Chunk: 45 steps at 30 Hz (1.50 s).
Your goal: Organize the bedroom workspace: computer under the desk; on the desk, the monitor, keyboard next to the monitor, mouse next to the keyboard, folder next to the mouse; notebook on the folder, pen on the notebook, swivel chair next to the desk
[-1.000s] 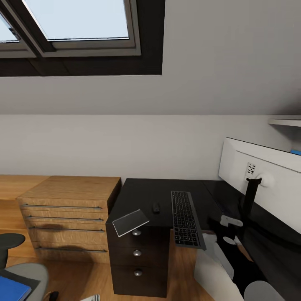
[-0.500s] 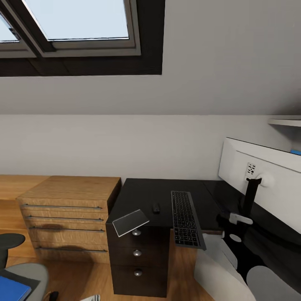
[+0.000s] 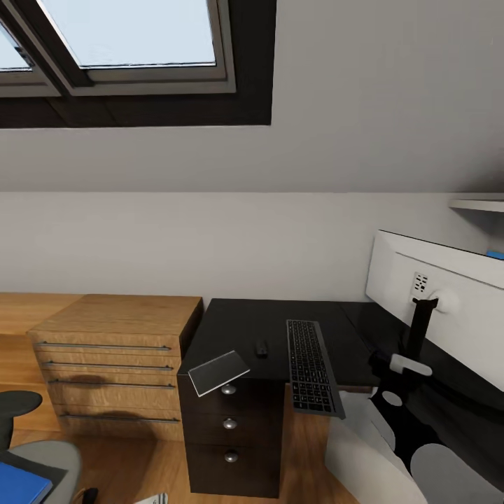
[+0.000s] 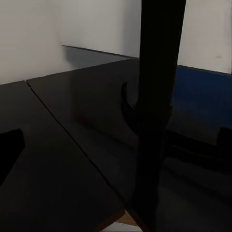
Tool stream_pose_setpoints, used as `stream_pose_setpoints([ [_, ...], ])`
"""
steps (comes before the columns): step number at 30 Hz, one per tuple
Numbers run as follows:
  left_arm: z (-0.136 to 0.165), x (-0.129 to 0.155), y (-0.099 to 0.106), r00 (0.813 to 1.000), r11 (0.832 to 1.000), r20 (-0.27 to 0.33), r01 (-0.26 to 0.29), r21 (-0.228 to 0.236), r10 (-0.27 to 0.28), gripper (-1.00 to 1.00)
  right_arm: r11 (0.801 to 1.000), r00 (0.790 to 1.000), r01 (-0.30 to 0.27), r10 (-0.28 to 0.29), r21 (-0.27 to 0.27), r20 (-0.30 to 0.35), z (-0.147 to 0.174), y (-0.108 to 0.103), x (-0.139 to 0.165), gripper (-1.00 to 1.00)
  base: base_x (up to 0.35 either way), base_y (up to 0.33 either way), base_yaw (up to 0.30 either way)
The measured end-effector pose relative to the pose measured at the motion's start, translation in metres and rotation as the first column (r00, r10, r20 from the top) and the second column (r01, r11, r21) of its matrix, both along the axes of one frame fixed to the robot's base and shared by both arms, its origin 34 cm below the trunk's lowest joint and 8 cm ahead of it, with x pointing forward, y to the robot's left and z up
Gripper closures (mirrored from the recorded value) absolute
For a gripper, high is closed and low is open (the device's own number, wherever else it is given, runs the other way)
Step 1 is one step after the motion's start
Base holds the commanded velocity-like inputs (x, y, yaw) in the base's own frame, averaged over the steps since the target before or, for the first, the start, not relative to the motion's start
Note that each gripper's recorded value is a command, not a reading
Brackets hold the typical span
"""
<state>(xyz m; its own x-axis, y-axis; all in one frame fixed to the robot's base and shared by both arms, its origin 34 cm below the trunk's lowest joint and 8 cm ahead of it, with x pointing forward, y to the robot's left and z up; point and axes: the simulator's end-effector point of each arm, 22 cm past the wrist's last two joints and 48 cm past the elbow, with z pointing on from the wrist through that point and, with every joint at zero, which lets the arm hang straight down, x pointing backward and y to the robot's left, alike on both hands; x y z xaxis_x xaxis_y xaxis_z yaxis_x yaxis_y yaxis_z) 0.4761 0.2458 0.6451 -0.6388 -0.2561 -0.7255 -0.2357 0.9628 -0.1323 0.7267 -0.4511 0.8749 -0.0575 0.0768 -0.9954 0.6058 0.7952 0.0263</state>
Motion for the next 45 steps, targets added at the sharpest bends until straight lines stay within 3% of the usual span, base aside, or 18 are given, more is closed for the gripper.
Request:
stream_pose_setpoints([
  [8,0.0,0.0,0.0,1.0,1.0,-0.001,0.0,0.0,0.0,-1.0,1.0,1.0,-0.005,0.005,-0.021,-0.003,0.002,0.0,0.001,-1.0,0.0,0.0,-0.042],
  [26,0.0,0.0,-0.001,1.0,1.0,-0.002,0.001,0.0,-0.001,-1.0,1.0,1.0,-0.01,0.01,-0.027,-0.007,0.001,0.001,0.001,-1.0,0.0,0.0,-0.239],
  [37,-0.001,-0.001,0.0,1.0,1.0,-0.004,-0.001,-0.001,0.001,-1.0,0.996,0.999,-0.048,0.047,-0.07,-0.016,0.004,0.017,0.006,-1.0,0.0,0.0,-0.057],
  [42,-0.038,-0.029,0.007,0.995,1.0,-0.1,0.005,0.012,-0.003,-1.0,0.995,0.998,-0.058,0.057,-0.084,-0.02,0.004,0.022,0.007,-1.0,0.0,0.0,-0.003],
  [45,-0.049,-0.038,0.009,0.992,1.0,-0.127,0.006,0.016,-0.004,-1.0,0.995,0.998,-0.06,0.058,-0.084,-0.02,0.005,0.022,0.007,-1.0,0.0,0.0,0.0],
])
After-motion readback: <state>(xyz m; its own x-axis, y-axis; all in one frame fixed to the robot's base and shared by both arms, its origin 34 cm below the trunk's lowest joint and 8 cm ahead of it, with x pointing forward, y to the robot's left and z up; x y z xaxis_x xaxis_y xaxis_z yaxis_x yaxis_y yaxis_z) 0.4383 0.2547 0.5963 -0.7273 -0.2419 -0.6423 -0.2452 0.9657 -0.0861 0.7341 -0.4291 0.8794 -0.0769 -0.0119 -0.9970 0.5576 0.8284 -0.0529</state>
